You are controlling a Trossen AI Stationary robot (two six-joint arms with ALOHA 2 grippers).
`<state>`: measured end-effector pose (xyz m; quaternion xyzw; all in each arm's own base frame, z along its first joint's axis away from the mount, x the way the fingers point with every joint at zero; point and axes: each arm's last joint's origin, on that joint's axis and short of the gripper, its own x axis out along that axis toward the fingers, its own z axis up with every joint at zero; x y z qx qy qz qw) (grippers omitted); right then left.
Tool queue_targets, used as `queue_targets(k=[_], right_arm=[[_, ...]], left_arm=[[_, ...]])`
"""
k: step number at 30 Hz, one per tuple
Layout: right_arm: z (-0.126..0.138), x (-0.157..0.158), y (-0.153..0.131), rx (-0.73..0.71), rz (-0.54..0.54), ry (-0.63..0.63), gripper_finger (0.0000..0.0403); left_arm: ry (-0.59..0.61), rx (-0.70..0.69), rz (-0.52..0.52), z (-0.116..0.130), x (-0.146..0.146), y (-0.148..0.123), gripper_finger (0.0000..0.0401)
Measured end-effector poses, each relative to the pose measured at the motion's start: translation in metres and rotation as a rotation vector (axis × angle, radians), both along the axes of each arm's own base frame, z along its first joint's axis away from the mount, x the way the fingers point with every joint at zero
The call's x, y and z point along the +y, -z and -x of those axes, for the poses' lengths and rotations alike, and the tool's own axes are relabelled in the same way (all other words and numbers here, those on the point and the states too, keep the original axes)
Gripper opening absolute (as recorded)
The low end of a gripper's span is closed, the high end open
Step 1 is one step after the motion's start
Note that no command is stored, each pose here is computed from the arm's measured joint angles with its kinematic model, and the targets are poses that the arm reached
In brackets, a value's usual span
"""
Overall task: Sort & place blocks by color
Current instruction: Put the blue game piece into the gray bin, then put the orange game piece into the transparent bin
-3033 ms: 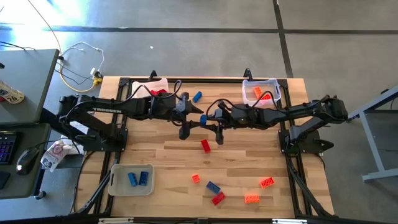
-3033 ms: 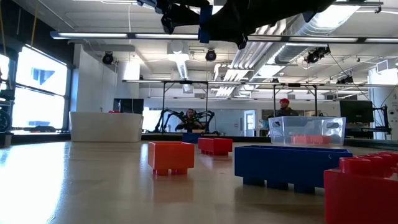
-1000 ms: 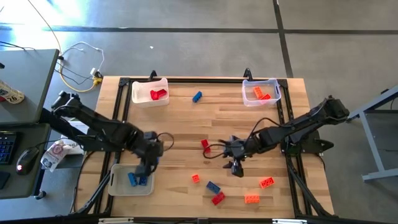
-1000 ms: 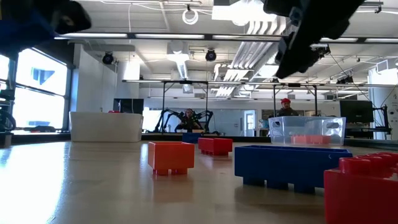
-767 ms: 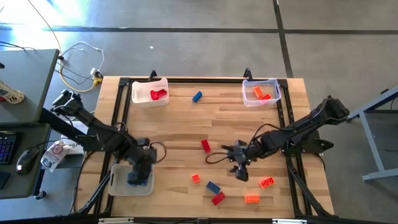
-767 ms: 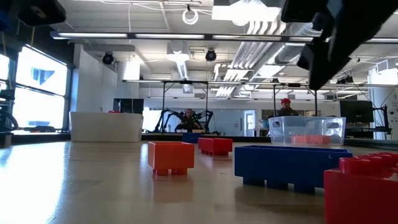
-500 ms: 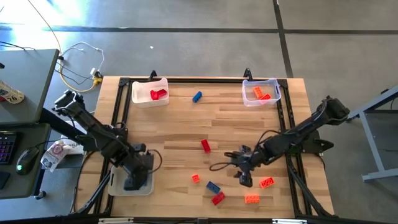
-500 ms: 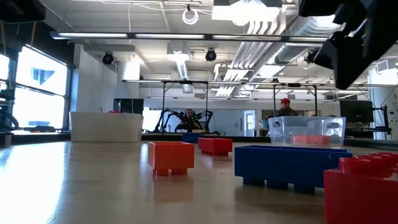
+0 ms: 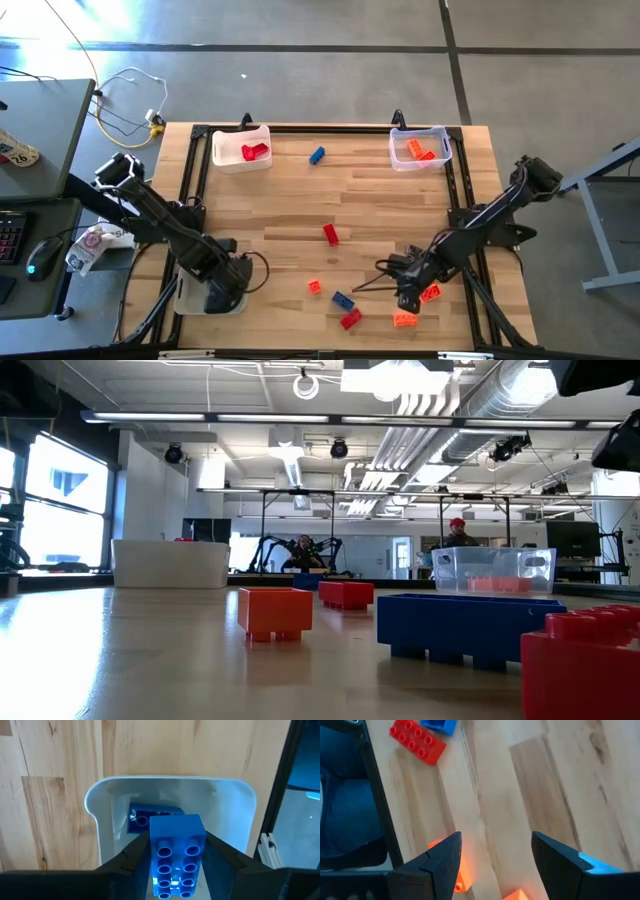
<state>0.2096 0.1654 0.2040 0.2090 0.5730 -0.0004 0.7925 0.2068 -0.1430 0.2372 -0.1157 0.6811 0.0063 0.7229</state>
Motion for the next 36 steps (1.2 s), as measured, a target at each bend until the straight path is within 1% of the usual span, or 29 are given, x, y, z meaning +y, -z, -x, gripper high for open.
queue_targets(k=[5, 10, 15, 20, 23, 26, 29, 33, 36], right_arm=[[0.009, 0.011, 0.000, -0.002, 0.000, 0.020, 0.0224], [0.019, 0.022, 0.000, 0.002, -0.012, 0.037, 0.0222], [0.027, 0.030, 0.000, 0.011, -0.033, 0.055, 0.0203], [0.030, 0.038, -0.002, -0.013, -0.078, 0.056, 0.0180], [0.031, 0.041, -0.002, -0.031, -0.087, 0.048, 0.0172], [0.031, 0.041, -0.002, -0.030, -0.085, 0.048, 0.0168], [0.030, 0.041, -0.002, -0.034, -0.079, 0.036, 0.0167], [0.031, 0.041, -0.002, -0.045, -0.064, -0.005, 0.0168], [0.031, 0.041, -0.002, -0.055, -0.050, -0.041, 0.0168]], left_arm=[[-0.019, 0.020, -0.010, -0.003, -0.002, 0.006, 0.0147], [-0.035, 0.036, -0.017, -0.005, -0.003, 0.010, 0.0159], [-0.109, 0.048, -0.017, -0.009, 0.002, 0.011, 0.0175], [-0.130, 0.052, -0.013, -0.011, 0.006, 0.011, 0.0195], [-0.153, 0.082, 0.031, -0.015, 0.011, 0.011, 0.0206], [-0.179, 0.134, 0.118, -0.018, 0.018, 0.010, 0.0208], [-0.158, 0.158, 0.180, -0.021, 0.021, 0.009, 0.0207], [-0.112, 0.148, 0.205, -0.022, 0.025, 0.008, 0.0209], [-0.108, 0.127, 0.208, -0.026, 0.030, 0.006, 0.0209]])
